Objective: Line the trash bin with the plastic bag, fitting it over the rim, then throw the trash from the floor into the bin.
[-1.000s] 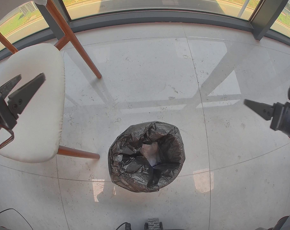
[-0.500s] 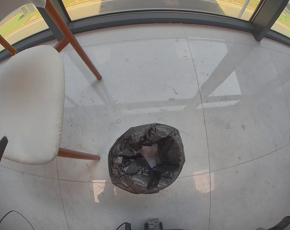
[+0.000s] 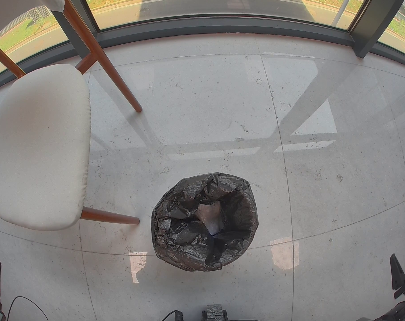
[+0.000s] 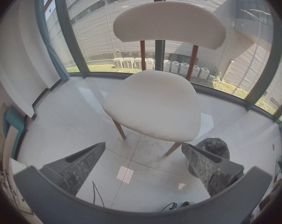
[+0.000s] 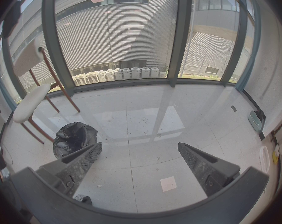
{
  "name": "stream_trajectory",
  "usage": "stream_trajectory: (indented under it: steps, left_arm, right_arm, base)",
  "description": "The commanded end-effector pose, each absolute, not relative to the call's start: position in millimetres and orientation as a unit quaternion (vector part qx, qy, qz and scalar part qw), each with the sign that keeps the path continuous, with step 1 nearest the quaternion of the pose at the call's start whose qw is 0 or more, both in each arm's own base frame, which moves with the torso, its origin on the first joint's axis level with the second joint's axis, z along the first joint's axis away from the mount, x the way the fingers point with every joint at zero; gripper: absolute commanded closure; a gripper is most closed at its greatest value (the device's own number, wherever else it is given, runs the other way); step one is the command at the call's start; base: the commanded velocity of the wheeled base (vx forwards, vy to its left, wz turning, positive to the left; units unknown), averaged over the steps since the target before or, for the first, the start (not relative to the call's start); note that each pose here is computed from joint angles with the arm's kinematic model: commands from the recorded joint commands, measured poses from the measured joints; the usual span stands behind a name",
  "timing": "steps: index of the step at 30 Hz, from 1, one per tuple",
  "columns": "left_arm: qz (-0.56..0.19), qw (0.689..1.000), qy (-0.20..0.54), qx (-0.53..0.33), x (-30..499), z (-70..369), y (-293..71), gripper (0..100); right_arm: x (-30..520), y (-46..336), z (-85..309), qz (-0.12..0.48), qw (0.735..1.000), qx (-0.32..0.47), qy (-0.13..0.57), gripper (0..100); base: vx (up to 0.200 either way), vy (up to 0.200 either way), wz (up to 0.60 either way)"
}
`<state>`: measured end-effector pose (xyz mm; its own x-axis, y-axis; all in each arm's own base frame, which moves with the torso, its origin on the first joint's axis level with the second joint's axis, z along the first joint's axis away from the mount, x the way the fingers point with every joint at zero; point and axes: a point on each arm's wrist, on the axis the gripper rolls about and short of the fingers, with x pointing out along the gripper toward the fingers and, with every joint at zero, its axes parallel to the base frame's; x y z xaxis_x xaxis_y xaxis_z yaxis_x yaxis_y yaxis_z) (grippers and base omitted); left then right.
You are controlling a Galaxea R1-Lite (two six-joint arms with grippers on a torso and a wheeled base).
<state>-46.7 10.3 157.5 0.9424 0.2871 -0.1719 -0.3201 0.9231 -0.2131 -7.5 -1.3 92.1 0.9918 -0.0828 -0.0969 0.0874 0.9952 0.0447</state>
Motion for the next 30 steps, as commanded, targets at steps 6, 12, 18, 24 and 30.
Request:
stream_trajectory:
  steps: [6,12,18,24,30]
  left_arm:
    - [0.084,0.992,0.071,-0.065,-53.7,107.2,4.4,0]
    - [0.029,0.998,0.037,-0.035,-32.1,85.7,1.7,0]
    - [-0.108,0.993,0.016,0.037,-29.2,83.4,-4.3,0]
    - [-0.127,0.992,0.009,0.007,-27.7,82.5,-5.3,0]
    - [0.008,1.000,0.005,0.001,-22.8,74.4,0.7,0]
  right_arm:
    - [-22.8,-0.4,75.2,-0.008,1.000,-0.002,0.002,0]
    - [-22.8,-0.4,75.3,-0.004,1.000,-0.003,0.001,0]
    - [-22.8,-0.4,75.3,-0.004,1.000,-0.003,0.001,0]
    - [-22.8,-0.7,75.2,-0.010,1.000,-0.004,0.002,0]
    - [-22.8,-0.8,75.3,-0.015,1.000,-0.001,0.001,0]
  base:
    - [0.000,0.000,0.00]
    - [0.000,0.000,0.00]
    - [0.000,0.000,0.00]
    - [0.000,0.000,0.00]
    - [0.000,0.000,0.00]
